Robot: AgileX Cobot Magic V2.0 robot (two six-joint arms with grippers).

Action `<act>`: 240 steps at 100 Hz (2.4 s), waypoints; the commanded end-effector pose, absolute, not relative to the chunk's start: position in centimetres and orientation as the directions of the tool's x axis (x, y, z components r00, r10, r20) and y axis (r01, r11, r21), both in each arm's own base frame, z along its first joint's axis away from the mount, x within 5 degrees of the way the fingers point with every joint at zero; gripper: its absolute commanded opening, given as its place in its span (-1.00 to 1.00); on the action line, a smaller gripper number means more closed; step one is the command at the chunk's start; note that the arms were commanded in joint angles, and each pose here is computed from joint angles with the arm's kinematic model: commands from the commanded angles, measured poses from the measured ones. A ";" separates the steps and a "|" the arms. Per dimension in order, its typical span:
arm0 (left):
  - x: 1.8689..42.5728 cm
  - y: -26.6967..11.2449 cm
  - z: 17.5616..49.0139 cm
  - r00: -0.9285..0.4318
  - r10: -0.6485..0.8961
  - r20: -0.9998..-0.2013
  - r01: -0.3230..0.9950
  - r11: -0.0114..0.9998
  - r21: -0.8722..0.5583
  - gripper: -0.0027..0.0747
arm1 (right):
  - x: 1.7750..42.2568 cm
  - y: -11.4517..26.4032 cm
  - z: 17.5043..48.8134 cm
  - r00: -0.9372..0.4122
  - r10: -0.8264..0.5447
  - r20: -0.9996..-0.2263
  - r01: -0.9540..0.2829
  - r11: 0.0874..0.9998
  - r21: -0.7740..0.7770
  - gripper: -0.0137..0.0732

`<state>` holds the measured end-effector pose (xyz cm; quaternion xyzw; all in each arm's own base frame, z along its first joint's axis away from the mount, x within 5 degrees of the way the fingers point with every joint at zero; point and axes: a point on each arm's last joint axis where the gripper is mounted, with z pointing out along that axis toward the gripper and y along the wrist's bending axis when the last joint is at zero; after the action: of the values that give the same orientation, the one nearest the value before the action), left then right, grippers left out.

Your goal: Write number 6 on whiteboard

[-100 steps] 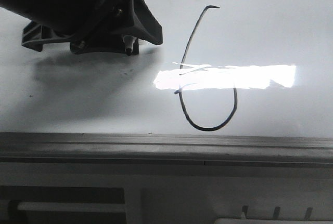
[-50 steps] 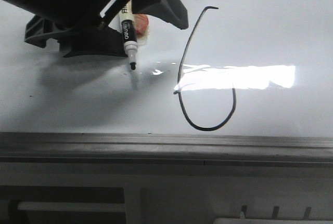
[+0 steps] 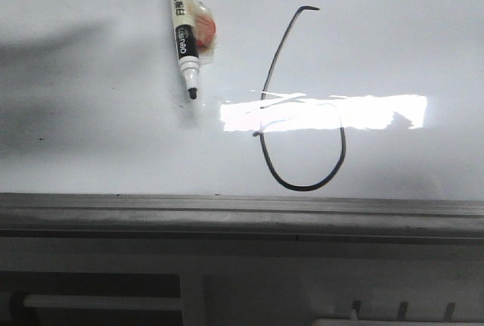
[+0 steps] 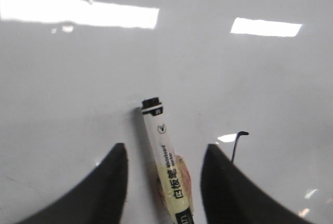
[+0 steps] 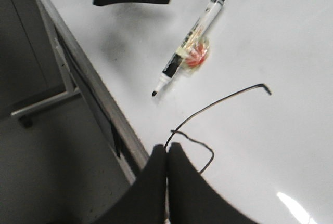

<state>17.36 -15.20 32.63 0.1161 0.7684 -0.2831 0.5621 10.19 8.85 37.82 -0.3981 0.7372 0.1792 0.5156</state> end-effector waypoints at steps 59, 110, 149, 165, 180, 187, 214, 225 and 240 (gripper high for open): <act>8.7 -9.4 29.6 -0.112 0.070 -0.991 0.742 0.669 -0.037 -0.98 | 4.1 3.6 27.4 0.107 -0.168 -0.980 -0.586 0.785 -0.198 -0.81; 8.5 -9.3 26.9 -0.169 0.127 -0.977 0.740 0.671 -0.041 -0.98 | 4.2 3.6 27.1 0.095 -0.176 -0.980 -0.591 0.782 -0.197 -0.81; 8.6 -5.1 27.0 0.115 0.077 -0.990 0.481 0.868 0.123 -0.98 | 4.2 3.6 27.1 0.095 -0.176 -0.980 -0.591 0.782 -0.197 -0.81; 7.3 -3.1 25.5 0.214 -0.003 -0.977 0.382 0.920 0.081 -0.98 | 4.2 3.6 27.1 0.095 -0.176 -0.980 -0.591 0.782 -0.197 -0.81; 6.5 -1.9 23.0 0.161 -0.086 -0.983 0.294 0.955 -0.035 -0.98 | 4.2 3.6 27.1 0.095 -0.176 -0.980 -0.591 0.782 -0.197 -0.81; 6.3 -1.5 21.8 0.097 -0.110 -0.989 0.247 0.965 -0.083 -0.98 | 4.2 3.6 27.1 0.095 -0.176 -0.980 -0.591 0.782 -0.197 -0.81; 5.7 -1.1 18.5 -0.156 -0.067 -0.986 0.175 0.980 -0.094 -0.98 | 4.2 3.6 27.1 0.095 -0.176 -0.980 -0.591 0.782 -0.197 -0.81; 5.4 -1.2 17.4 -0.223 -0.055 -0.973 0.177 0.980 -0.096 -0.98 | 4.2 3.6 27.1 0.095 -0.176 -0.980 -0.591 0.782 -0.197 -0.81; 5.2 -1.2 17.2 -0.243 -0.069 -0.968 0.179 0.977 -0.115 -0.98 | 4.2 3.6 27.1 0.095 -0.176 -0.980 -0.591 0.782 -0.197 -0.81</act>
<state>5.21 -1.22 18.14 0.0476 0.7878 -0.0904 0.6075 4.06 3.85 25.73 -0.3140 0.6743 0.1563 0.6498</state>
